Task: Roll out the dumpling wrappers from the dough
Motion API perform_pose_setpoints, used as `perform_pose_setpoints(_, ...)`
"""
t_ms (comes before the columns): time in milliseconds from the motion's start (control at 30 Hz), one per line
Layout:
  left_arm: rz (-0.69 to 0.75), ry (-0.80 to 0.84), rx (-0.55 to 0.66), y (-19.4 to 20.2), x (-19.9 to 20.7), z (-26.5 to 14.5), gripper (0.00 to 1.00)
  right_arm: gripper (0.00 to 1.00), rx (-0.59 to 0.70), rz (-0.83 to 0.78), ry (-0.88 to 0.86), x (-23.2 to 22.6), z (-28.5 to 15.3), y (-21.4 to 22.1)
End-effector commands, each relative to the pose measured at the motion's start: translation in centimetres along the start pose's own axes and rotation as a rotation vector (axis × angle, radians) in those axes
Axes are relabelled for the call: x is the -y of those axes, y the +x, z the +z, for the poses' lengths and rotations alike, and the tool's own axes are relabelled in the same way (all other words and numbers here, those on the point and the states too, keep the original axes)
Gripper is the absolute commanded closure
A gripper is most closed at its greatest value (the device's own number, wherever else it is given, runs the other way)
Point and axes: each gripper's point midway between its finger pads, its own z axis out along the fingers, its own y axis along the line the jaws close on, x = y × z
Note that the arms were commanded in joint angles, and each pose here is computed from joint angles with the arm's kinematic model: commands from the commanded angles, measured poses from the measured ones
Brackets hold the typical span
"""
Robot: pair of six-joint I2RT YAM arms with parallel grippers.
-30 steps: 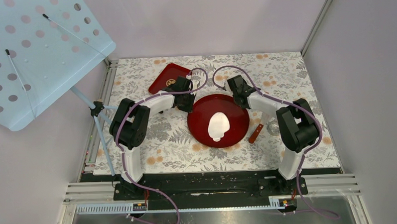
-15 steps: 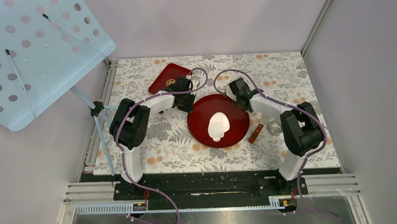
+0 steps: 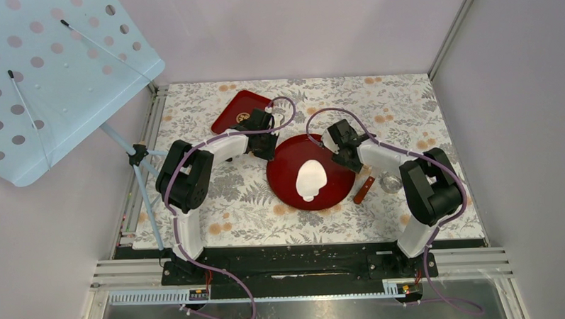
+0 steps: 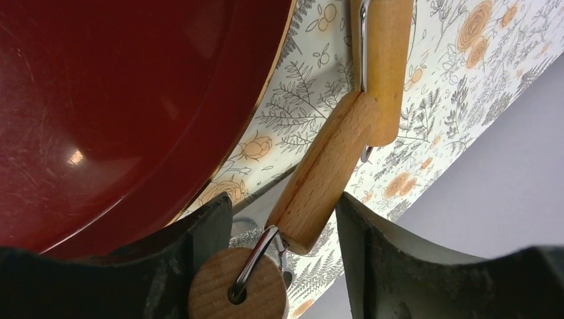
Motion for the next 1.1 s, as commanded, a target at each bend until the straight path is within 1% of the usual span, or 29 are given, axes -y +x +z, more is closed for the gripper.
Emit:
perform_pose_setpoints(0, 0.019, -0.021, -0.062, 1.7, -0.9, 0.0, 1.0, 0.37, -0.02, -0.015, -0.136, -3.4, 0.0, 1.3)
perform_pose_setpoints(167, 0.009, -0.016, -0.059, 1.6, -1.0, -0.1, 1.0, 0.35, -0.021, -0.028, -0.164, -4.1, 0.1, 1.7)
perform_pose_setpoints(200, 0.007, -0.014, -0.058, 1.6, -1.0, -0.1, 1.0, 0.33, -0.021, -0.031, -0.172, -4.3, 0.0, 1.7)
perform_pose_setpoints(233, 0.005, -0.013, -0.059, 1.6, -1.1, -0.1, 1.0, 0.24, -0.023, -0.031, -0.178, -4.3, 0.0, 1.8)
perform_pose_setpoints(267, 0.002, -0.011, -0.058, 1.6, -1.1, -0.1, 1.0, 0.21, -0.024, -0.033, -0.179, -4.3, -0.1, 1.8)
perform_pose_setpoints(333, -0.003, -0.009, -0.058, 1.6, -1.2, -0.2, 1.0, 0.18, -0.025, -0.035, -0.185, -4.3, -0.4, 1.9)
perform_pose_setpoints(400, -0.008, -0.007, -0.061, 1.6, -1.2, -0.2, 1.0, 0.12, -0.019, -0.032, -0.187, -4.2, -0.9, 2.0)
perform_pose_setpoints(533, -0.01, -0.006, -0.064, 1.6, -1.2, -0.2, 1.0, 0.11, -0.003, -0.008, -0.199, -3.9, -2.3, 2.1)
perform_pose_setpoints(667, -0.009, -0.007, -0.063, 1.6, -1.3, -0.2, 1.0, 0.11, 0.02, 0.076, -0.192, -2.9, -5.1, 2.2)
perform_pose_setpoints(800, -0.01, -0.008, -0.062, 1.5, -1.3, -0.2, 0.99, 0.09, 0.026, 0.172, -0.176, -1.5, -7.2, 3.7)
perform_pose_setpoints(900, -0.011, -0.006, -0.063, 1.5, -1.2, -0.2, 0.91, 0.08, 0.011, 0.251, -0.193, -0.6, -7.3, 5.7)
perform_pose_setpoints(967, -0.011, -0.004, -0.064, 1.6, -1.2, -0.2, 0.83, 0.07, -0.008, 0.302, -0.213, -0.3, -6.8, 7.3)
perform_pose_setpoints(1067, -0.013, 0.001, -0.063, 1.5, -1.1, -0.1, 0.65, 0.07, -0.045, 0.375, -0.256, 0.0, -5.5, 9.3)
